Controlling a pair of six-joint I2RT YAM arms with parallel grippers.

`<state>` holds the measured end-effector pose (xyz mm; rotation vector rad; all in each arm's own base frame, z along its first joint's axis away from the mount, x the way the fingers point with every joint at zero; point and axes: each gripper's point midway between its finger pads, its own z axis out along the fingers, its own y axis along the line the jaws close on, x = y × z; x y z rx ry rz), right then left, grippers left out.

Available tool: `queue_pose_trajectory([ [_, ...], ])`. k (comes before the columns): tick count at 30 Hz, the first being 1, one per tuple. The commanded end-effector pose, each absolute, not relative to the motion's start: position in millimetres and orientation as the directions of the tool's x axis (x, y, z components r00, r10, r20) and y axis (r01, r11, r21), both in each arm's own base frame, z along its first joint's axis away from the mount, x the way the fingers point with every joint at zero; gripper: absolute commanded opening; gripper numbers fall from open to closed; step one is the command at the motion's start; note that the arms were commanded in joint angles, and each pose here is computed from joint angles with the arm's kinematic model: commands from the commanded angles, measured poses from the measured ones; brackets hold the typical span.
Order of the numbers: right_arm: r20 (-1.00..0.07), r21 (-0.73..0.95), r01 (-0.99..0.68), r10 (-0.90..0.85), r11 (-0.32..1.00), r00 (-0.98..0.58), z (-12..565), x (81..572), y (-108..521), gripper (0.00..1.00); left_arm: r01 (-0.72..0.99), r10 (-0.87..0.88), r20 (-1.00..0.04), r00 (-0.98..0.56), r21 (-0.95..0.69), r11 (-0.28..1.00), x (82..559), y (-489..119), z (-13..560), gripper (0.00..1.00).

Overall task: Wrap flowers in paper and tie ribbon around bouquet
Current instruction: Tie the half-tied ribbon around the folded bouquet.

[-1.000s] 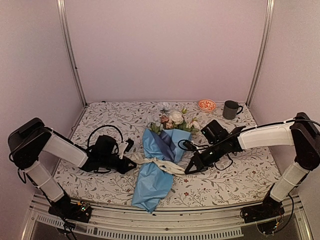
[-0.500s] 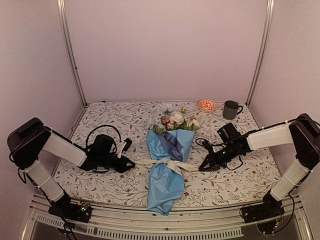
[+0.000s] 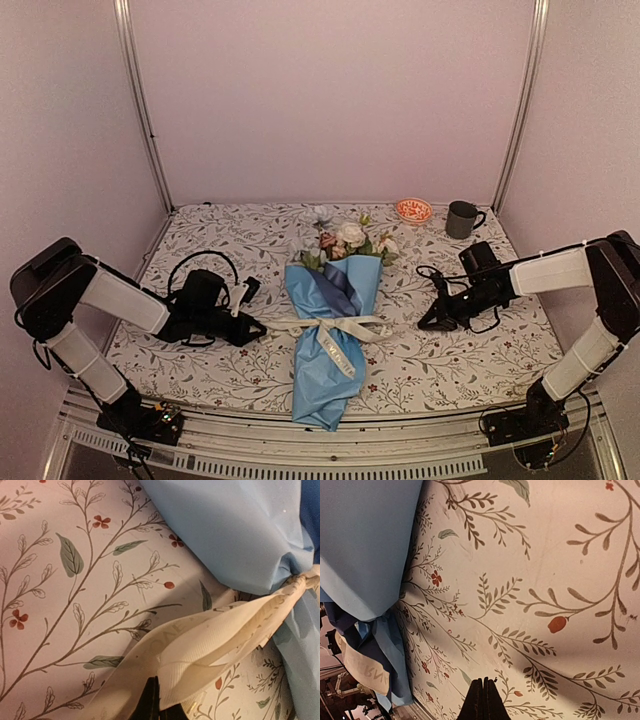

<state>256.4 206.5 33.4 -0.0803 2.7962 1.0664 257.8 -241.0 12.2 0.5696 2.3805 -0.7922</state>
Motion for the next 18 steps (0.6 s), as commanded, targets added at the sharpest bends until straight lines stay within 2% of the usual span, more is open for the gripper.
queue_pose_trajectory([
  [1,-0.152,0.656,-0.102,-0.002,0.748,-0.988,27.5,254.7,206.4,0.00,0.510,0.212,-0.584,-0.784,-0.411,0.755,251.6,-230.8,1.8,0.00],
  [6,-0.179,0.715,-0.146,-0.024,0.683,-0.984,40.2,260.4,221.3,0.00,0.534,0.226,-0.589,-0.776,-0.423,0.732,249.6,-236.3,6.0,0.00],
  [8,-0.231,0.730,-0.212,-0.057,0.649,-0.971,56.9,261.9,232.1,0.01,0.543,0.227,-0.597,-0.769,-0.424,0.725,249.9,-237.9,8.6,0.00],
  [9,-0.263,0.745,-0.256,-0.081,0.616,-0.961,68.4,260.0,239.7,0.09,0.544,0.225,-0.600,-0.768,-0.425,0.723,250.0,-238.2,9.4,0.00],
  [11,-0.328,0.773,-0.348,-0.136,0.530,-0.935,90.9,251.8,257.7,0.32,0.554,0.227,-0.607,-0.762,-0.427,0.715,249.9,-240.1,11.9,0.00],
  [13,-0.377,0.775,-0.420,-0.187,0.471,-0.907,104.5,239.8,275.6,0.46,0.559,0.232,-0.608,-0.759,-0.426,0.712,249.4,-240.8,12.1,0.00],
  [14,-0.393,0.766,-0.446,-0.213,0.463,-0.895,106.6,234.2,283.3,0.53,0.559,0.235,-0.608,-0.758,-0.422,0.713,249.8,-240.9,11.9,0.00],
  [18,-0.466,0.635,-0.541,-0.286,0.551,-0.837,97.5,233.3,291.6,1.00,0.565,0.244,-0.609,-0.755,-0.416,0.713,250.1,-241.1,12.9,0.00],
])
